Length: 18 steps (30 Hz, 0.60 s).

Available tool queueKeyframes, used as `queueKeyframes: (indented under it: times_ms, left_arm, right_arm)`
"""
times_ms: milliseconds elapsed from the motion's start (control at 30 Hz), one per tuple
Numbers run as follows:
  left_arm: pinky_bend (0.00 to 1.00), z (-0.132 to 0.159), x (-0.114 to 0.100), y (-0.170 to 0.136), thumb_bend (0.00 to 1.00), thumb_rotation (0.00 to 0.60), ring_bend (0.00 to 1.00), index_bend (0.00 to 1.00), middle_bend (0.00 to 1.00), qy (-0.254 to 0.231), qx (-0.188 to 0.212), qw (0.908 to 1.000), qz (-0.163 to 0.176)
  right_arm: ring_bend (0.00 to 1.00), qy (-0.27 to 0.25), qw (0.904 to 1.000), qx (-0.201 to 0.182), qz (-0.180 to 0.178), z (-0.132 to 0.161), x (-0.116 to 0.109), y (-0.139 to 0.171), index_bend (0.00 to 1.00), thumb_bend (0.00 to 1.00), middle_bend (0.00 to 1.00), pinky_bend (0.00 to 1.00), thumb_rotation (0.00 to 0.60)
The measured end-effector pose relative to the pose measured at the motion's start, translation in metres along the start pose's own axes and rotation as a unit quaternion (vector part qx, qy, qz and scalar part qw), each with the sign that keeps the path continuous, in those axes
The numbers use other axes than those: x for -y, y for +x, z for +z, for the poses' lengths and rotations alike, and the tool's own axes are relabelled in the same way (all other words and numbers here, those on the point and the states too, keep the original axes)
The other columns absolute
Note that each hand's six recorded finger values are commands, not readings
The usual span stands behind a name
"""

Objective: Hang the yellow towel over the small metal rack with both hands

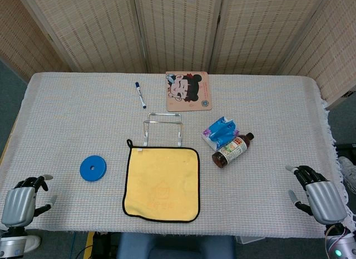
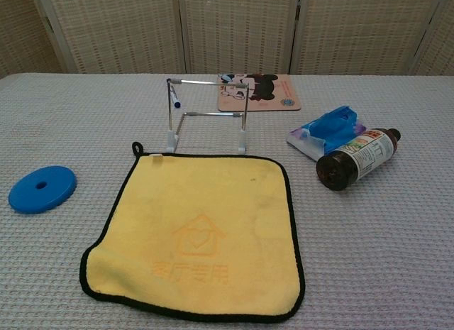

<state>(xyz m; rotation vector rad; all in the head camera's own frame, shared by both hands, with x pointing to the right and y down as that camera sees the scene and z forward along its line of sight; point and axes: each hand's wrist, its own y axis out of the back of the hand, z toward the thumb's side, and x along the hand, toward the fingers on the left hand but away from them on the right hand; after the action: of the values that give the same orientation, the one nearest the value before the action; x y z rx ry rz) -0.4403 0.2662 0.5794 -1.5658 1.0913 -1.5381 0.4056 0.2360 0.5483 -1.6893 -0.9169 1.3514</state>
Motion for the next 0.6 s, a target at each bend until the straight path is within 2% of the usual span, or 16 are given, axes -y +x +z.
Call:
queueKeyframes:
  times_ms: [167, 300, 433, 500, 600]
  left_arm:
    - [0.43, 0.005, 0.003, 0.002, 0.30, 0.600, 0.38, 0.37, 0.57, 0.003, 0.016, 0.9998, -0.010]
    - [0.43, 0.016, 0.007, 0.004, 0.30, 0.600, 0.43, 0.39, 0.59, 0.008, 0.052, 0.9985, -0.017]
    - [0.51, 0.031, 0.013, 0.007, 0.30, 0.600, 0.51, 0.40, 0.68, 0.014, 0.109, 0.9936, -0.025]
    - [0.60, 0.040, 0.018, 0.009, 0.30, 0.600, 0.55, 0.41, 0.73, 0.020, 0.147, 0.9884, -0.032]
    - [0.66, 0.057, 0.029, 0.011, 0.29, 0.600, 0.58, 0.41, 0.77, 0.033, 0.212, 0.9755, -0.049]
  right_arm:
    - [0.24, -0.003, 1.0000, 0.002, 0.000, -0.002, 0.002, -0.001, 0.20, 0.38, 0.28, 0.39, 0.600]
    - [0.24, -0.001, 1.0000, -0.006, -0.001, 0.001, 0.002, -0.003, 0.20, 0.38, 0.28, 0.39, 0.600]
    - [0.24, 0.000, 0.9999, -0.013, -0.005, 0.004, 0.000, -0.006, 0.20, 0.38, 0.28, 0.39, 0.600]
    - [0.24, 0.001, 0.9999, -0.016, -0.005, 0.005, 0.000, -0.008, 0.20, 0.38, 0.28, 0.39, 0.600]
    - [0.24, 0.001, 0.9998, -0.020, -0.003, 0.006, 0.000, -0.009, 0.20, 0.38, 0.28, 0.39, 0.600]
